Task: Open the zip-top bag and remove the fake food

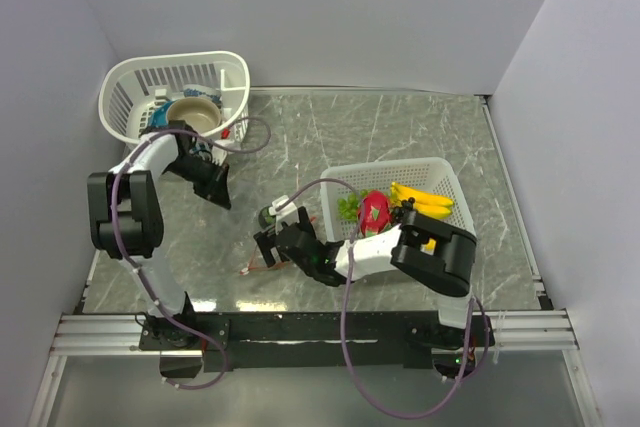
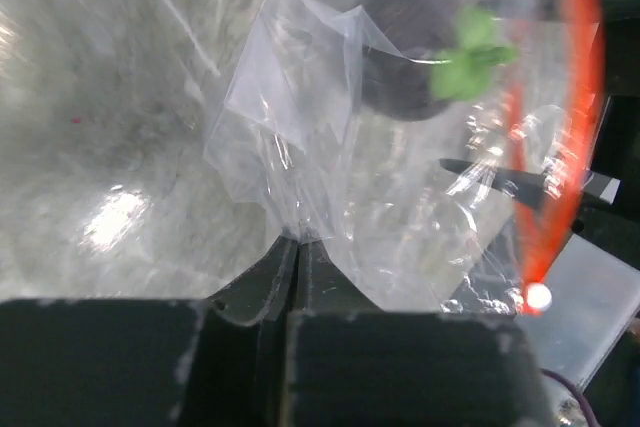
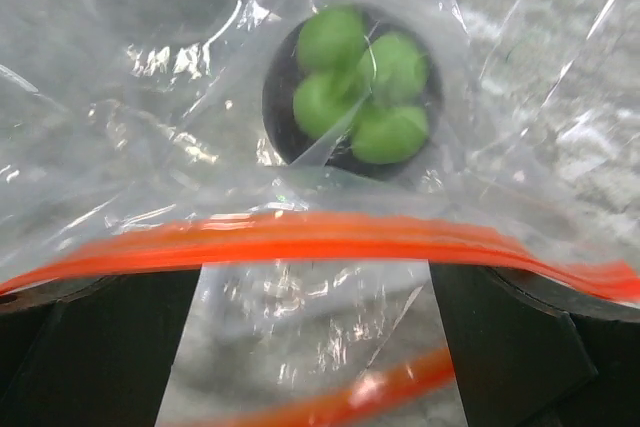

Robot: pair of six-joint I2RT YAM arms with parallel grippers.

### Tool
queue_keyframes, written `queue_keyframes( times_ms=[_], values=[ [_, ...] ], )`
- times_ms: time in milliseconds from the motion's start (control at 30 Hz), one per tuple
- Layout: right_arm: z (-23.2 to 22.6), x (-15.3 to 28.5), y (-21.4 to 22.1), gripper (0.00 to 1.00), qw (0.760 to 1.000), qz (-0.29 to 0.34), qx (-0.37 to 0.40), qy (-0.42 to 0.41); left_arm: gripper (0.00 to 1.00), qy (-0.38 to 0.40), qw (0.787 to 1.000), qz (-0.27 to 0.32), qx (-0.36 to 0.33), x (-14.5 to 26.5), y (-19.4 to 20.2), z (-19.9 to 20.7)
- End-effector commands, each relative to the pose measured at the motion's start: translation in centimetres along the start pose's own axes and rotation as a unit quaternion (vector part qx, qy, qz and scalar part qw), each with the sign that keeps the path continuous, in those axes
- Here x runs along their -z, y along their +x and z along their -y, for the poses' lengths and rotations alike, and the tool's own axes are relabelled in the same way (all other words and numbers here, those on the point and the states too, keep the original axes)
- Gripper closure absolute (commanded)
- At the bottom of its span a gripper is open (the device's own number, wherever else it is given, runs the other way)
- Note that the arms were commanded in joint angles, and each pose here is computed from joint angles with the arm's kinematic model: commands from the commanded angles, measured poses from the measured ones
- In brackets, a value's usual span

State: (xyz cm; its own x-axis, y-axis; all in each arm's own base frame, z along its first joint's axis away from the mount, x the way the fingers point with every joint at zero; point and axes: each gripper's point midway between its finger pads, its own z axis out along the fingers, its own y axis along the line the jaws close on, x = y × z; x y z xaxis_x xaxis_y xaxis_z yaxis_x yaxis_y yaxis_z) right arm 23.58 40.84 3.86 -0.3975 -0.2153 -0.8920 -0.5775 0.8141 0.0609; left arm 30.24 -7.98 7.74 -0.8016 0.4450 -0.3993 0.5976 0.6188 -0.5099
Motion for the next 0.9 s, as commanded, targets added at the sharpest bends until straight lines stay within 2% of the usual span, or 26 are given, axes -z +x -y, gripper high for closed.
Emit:
queue_keyframes(
  times_ms=[0, 133, 367, 500, 567, 633, 767, 867],
  values=[
    [-0.6, 2.2, -5.5, 0.00, 0.996, 0.067, -0.050, -0.016, 0.99, -0.014, 0.999, 0.030, -0.028, 4.0, -2.0, 3.4],
    [0.0, 3.6, -5.8, 0.00, 0.994, 0.077, -0.068, -0.021, 0.99, -0.057, 0.996, 0.052, -0.047, 5.6, -2.5, 3.9],
    [1.1, 4.9, -4.1, 0.00, 0.993, 0.071, -0.090, -0.018, 0.99, -0.030, 0.993, 0.068, -0.089, 8.3, -3.5, 8.7],
    [1.5, 4.9, -2.6, 0.00, 0.994, 0.060, -0.092, -0.013, 0.99, -0.019, 0.995, 0.055, -0.078, 8.1, -2.7, 9.3],
    [1.3, 4.9, -2.0, 0.00, 0.994, 0.053, -0.091, -0.016, 0.99, -0.001, 0.995, 0.050, -0.091, 7.9, -2.8, 10.9],
    [1.3, 4.9, -1.5, 0.00, 0.995, 0.050, -0.087, -0.015, 0.99, -0.021, 0.991, 0.073, -0.112, 8.8, -3.8, 11.3],
    [1.2, 4.6, -1.1, 0.00, 0.996, 0.044, -0.080, -0.015, 0.99, -0.019, 0.991, 0.078, -0.105, 9.7, -4.7, 12.4],
    [0.7, 4.1, -1.0, 0.00, 0.996, 0.038, -0.074, -0.017, 0.99, -0.034, 0.988, 0.087, -0.127, 10.6, -5.7, 13.7]
  ],
)
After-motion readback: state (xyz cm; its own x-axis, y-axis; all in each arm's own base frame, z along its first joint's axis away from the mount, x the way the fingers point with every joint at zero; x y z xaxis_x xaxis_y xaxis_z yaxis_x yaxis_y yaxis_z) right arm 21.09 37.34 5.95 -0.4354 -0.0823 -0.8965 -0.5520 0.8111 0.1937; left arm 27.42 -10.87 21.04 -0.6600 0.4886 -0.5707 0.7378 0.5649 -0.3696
